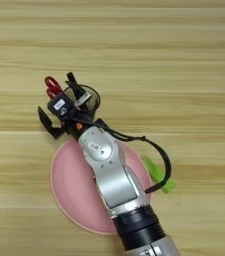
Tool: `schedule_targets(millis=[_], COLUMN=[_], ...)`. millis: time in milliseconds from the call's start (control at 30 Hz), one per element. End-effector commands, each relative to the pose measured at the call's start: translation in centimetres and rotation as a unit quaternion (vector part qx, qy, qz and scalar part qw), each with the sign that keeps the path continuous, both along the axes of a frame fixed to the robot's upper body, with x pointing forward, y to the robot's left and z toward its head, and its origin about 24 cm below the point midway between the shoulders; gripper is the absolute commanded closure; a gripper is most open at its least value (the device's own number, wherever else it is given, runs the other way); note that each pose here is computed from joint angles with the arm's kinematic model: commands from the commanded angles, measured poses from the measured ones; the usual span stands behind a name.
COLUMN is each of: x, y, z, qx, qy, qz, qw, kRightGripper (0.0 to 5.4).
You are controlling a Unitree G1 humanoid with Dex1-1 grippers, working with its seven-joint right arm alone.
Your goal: Move the objects on the table
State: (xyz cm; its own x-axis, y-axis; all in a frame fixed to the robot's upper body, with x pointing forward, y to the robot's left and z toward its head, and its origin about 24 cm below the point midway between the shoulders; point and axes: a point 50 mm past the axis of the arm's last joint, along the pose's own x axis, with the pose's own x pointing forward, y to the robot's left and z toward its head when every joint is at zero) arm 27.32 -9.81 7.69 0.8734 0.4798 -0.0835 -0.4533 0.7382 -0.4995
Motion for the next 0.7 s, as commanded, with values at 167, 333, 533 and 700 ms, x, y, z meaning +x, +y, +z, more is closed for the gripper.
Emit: schedule_targets(millis=[167,333,533,700], x=[0.87,0.86,0.82,0.82], y=[0.34,0.32,0.31,0.36], z=[3.12,3.13,3.24,3.29], qx=[0.022,0.024,0.026,0.026], qy=[-0.07,-0.071,-0.074,-0.077], qz=[0.007,0.007,0.005,0.004], qw=[0.9972,0.9972,0.9969,0.9967], kRightGripper=[1.35,1.89,2.49,2.99])
